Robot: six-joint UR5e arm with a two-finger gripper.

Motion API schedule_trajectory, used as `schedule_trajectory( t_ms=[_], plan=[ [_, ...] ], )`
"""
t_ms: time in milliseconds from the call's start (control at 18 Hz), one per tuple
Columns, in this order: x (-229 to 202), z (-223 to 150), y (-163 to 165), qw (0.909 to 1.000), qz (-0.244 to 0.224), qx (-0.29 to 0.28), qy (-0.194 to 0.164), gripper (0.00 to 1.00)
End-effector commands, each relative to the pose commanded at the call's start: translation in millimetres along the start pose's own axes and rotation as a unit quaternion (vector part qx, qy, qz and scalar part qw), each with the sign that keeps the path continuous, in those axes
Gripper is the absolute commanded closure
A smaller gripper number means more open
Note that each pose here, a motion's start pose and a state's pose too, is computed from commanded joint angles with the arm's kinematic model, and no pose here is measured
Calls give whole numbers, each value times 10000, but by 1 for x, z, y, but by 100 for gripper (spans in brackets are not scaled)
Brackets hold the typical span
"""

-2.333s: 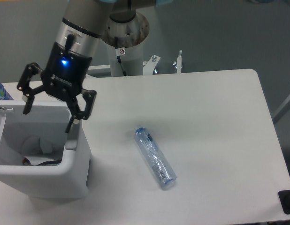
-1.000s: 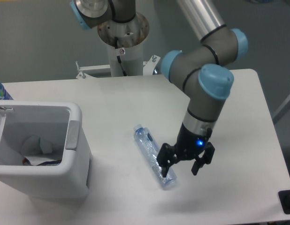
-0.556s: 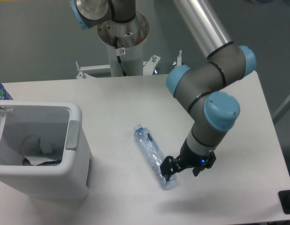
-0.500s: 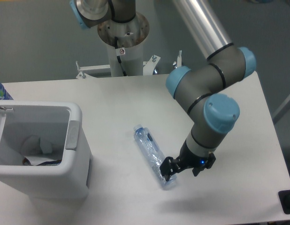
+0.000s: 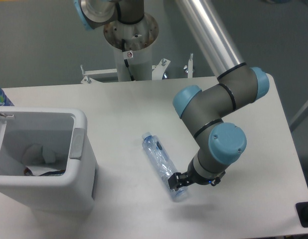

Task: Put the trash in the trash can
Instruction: 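Rotate the wrist and align the gripper with the bottle's cap end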

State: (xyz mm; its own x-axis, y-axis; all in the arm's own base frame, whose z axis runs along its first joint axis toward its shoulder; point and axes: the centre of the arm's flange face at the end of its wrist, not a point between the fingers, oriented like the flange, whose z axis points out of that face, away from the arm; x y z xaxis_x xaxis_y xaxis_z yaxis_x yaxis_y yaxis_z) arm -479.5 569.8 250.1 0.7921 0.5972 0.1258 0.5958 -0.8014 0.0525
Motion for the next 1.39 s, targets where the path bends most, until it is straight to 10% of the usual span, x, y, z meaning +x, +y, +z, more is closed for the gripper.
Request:
schedule_trajectory(
  t_ms=[889,1389],
  plan=[
    [27,49,-5,9990,28,-385,-237,1],
    [28,52,-8,9988,-46,-379,-291,30]
  ],
)
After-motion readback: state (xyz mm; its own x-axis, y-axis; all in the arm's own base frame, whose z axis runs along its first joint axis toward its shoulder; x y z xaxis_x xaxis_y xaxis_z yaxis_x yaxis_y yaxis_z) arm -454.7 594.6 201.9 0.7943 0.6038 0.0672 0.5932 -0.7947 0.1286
